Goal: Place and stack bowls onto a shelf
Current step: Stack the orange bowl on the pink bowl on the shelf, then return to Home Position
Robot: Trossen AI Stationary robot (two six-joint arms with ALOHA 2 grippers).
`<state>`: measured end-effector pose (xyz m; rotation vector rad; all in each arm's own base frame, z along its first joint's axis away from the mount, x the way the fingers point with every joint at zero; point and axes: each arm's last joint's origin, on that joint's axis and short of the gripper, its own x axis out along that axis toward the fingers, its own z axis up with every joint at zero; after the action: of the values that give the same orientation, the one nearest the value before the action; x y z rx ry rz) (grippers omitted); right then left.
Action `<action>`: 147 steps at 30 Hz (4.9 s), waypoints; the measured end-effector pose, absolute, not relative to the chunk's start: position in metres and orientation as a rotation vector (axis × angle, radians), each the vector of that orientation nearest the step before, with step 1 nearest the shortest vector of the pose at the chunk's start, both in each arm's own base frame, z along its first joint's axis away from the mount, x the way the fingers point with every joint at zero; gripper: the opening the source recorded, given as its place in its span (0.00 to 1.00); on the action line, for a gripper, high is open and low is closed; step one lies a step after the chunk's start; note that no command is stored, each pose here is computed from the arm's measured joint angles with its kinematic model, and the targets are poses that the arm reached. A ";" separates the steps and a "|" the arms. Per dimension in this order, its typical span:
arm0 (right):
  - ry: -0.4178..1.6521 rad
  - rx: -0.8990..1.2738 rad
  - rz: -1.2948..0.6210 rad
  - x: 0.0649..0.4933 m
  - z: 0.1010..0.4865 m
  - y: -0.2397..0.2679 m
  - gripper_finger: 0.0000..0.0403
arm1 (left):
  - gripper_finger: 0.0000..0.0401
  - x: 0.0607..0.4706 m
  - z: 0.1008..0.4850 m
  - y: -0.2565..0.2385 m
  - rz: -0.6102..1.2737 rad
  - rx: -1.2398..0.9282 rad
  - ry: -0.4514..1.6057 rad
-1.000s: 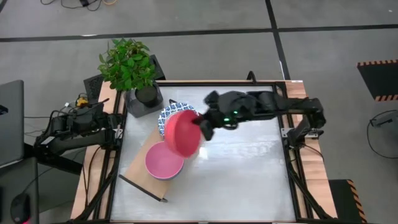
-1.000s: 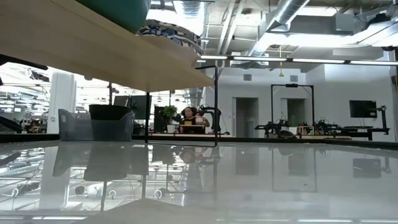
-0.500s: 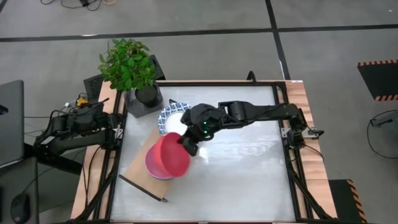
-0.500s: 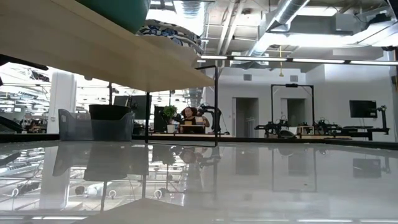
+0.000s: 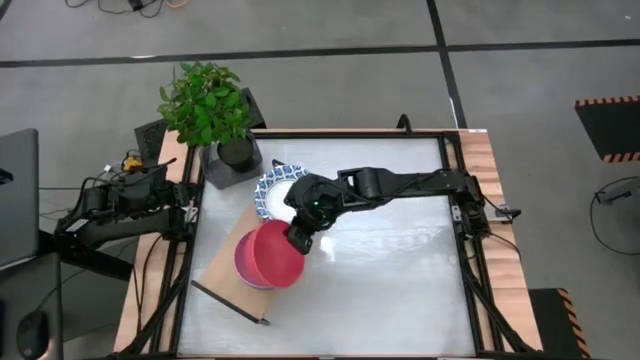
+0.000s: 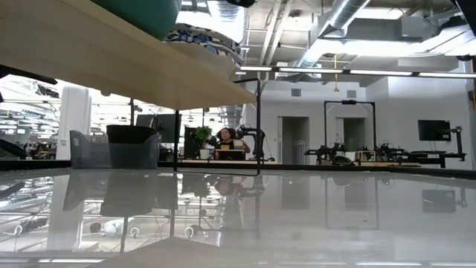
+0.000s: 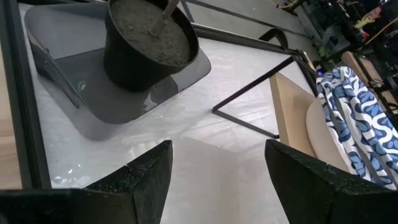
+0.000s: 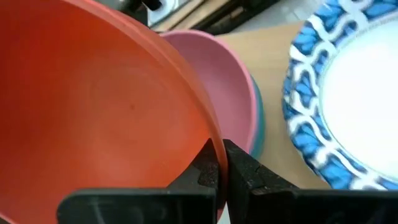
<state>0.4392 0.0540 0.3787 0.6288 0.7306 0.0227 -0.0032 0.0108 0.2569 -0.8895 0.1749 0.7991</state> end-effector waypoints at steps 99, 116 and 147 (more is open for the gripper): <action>0.274 0.167 0.251 0.483 0.398 0.071 0.24 | 0.60 -0.003 0.257 0.011 0.801 -0.878 0.178; 0.193 0.137 0.465 0.524 0.349 0.087 0.24 | 0.60 -0.003 0.257 0.011 0.801 -0.883 0.176; 0.044 0.115 0.469 0.470 0.444 0.059 0.24 | 0.60 -0.003 0.256 0.011 0.806 -0.926 0.165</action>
<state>0.4705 0.0588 0.4444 0.1152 0.0445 0.4687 -0.0033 0.0107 0.2563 -0.9263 0.1653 0.8063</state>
